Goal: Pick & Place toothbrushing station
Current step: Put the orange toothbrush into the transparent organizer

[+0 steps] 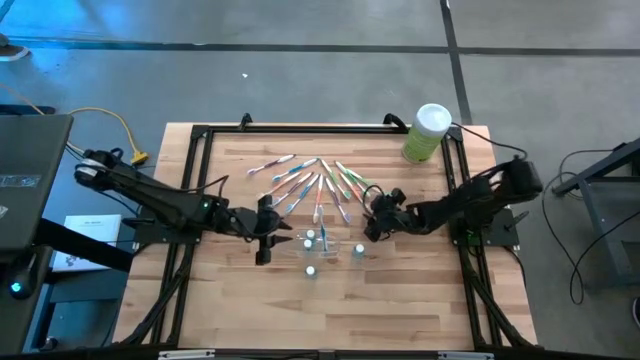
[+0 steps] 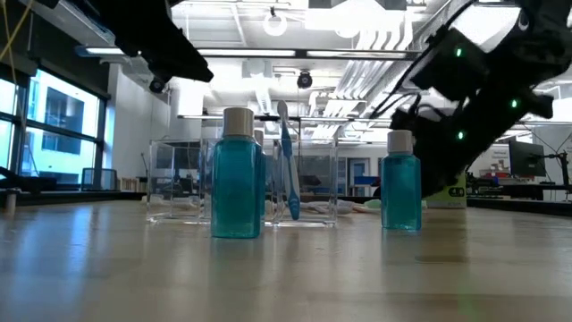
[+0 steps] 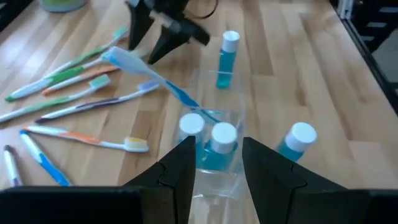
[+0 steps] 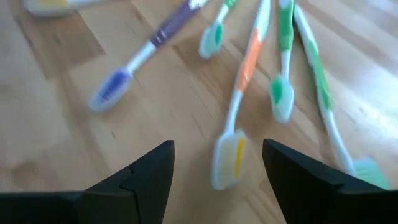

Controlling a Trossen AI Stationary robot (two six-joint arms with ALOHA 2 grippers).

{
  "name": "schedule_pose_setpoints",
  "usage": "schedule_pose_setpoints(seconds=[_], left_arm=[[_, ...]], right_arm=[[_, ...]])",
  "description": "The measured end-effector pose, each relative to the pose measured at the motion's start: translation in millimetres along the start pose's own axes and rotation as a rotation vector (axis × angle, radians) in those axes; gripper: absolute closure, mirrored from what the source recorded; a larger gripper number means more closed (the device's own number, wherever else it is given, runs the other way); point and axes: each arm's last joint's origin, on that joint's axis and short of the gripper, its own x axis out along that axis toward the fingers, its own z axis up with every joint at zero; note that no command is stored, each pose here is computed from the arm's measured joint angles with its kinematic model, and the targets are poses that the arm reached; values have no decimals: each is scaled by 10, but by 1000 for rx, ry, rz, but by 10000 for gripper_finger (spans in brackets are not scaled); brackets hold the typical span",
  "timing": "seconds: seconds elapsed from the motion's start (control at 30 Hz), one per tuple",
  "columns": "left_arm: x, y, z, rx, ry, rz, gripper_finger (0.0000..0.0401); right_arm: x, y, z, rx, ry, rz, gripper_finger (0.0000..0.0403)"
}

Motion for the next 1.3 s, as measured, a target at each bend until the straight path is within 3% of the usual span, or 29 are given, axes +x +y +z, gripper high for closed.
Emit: schedule_pose_setpoints(seconds=[0.2, 0.3, 0.4, 0.57, 0.63, 0.9, 1.3], left_arm=[[-30, -109, -14, 17, -8, -44, 274], [-50, -168, -27, 28, -9, -67, 275], [-69, -226, -40, 39, -9, -91, 275], [-98, -302, -49, 50, -18, -123, 275], [-103, -314, -53, 51, -18, -128, 275], [-107, -325, -57, 54, -17, -132, 275], [-107, -325, -53, 52, -20, -132, 275]], right_arm=[[198, 46, -105, 24, -37, -37, 168], [232, 38, -124, 26, -34, -45, 189], [234, 39, -128, 18, -29, -42, 237], [225, 35, -125, 9, -23, -39, 357], [224, 34, -124, -1, -24, -41, 381], [151, 23, -59, -34, -53, -50, 400], [-420, 43, 334, -91, -251, 11, 402]])
